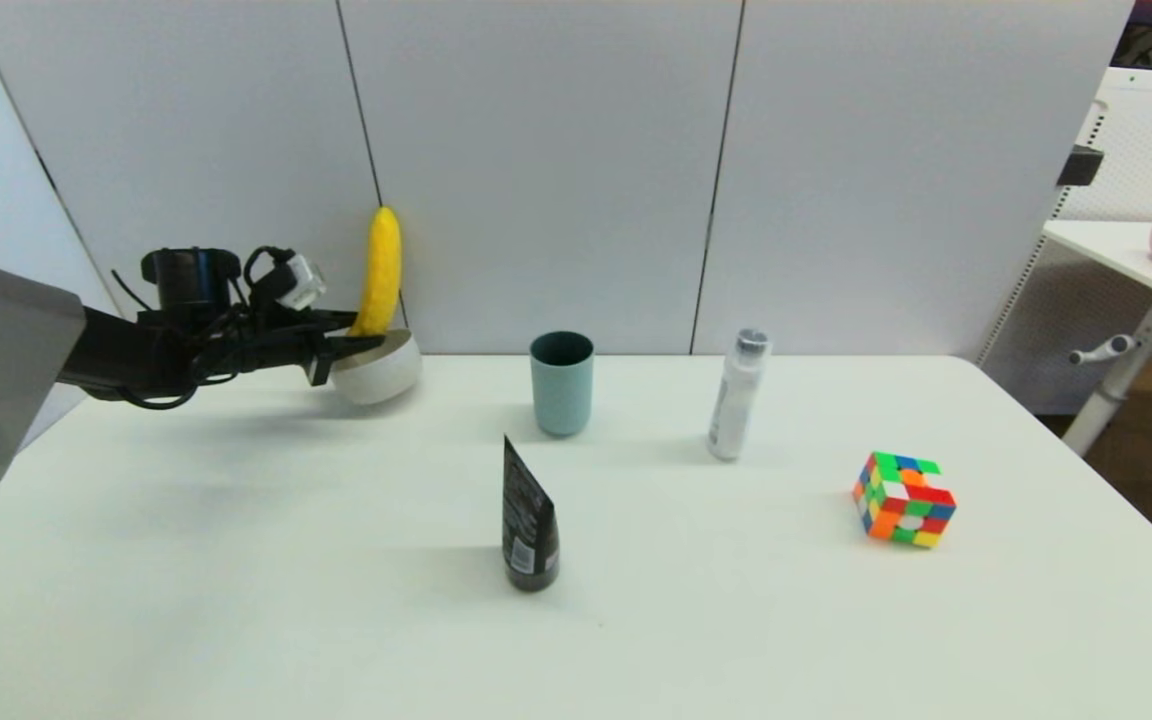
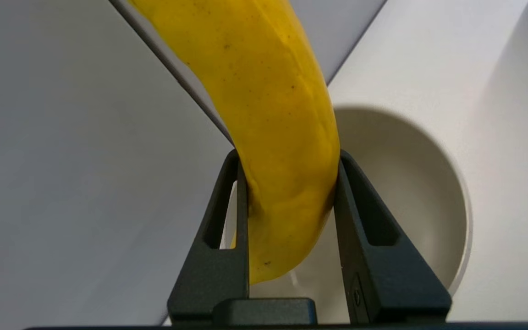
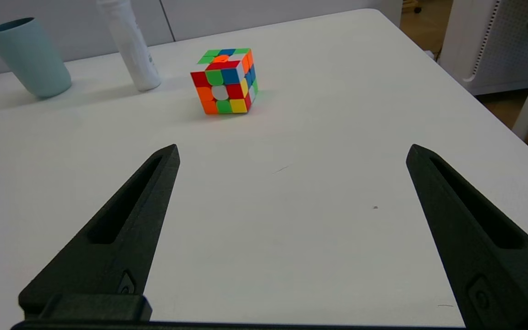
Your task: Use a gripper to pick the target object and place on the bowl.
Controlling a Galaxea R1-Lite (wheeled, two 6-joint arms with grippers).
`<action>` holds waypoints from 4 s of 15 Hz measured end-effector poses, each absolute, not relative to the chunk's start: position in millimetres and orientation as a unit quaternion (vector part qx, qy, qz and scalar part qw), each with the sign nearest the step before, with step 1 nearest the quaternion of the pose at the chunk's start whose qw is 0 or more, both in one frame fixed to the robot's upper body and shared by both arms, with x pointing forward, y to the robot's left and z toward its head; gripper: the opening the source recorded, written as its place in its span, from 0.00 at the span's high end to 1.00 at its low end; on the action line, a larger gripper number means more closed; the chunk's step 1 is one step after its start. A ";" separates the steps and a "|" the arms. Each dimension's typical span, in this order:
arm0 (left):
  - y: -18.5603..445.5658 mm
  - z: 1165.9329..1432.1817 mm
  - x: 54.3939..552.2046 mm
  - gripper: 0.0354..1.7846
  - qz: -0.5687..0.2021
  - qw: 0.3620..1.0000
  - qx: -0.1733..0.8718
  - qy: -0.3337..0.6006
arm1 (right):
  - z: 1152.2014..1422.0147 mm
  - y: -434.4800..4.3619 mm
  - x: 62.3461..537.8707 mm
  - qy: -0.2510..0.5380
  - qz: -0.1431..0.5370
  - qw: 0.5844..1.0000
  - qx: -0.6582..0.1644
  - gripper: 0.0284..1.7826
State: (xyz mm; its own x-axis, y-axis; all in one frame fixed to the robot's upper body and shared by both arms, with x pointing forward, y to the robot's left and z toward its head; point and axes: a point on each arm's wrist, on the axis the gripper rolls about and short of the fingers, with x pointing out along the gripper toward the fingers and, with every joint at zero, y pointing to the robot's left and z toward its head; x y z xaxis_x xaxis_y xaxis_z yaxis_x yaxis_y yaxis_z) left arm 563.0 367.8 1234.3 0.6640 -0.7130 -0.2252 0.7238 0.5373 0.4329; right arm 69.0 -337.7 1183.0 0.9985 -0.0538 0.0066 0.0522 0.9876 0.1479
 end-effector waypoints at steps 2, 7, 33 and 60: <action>366.8 1229.5 560.9 0.70 -0.419 0.874 0.245 0.015 | 1183.0 -337.7 69.0 -0.005 -0.026 0.997 0.074 0.04; 365.9 1233.7 556.9 0.70 -0.423 0.872 0.247 0.011 | 1183.0 -337.7 69.0 -0.005 -0.026 0.997 0.074 0.04; 334.7 1251.3 536.1 0.47 -0.460 0.857 0.233 0.023 | 1183.0 -337.7 69.0 -0.005 -0.026 0.997 0.074 0.04; 325.2 1480.3 302.2 0.06 -0.071 0.992 0.102 -0.037 | 1183.0 -337.7 69.0 -0.005 -0.026 0.997 0.074 0.04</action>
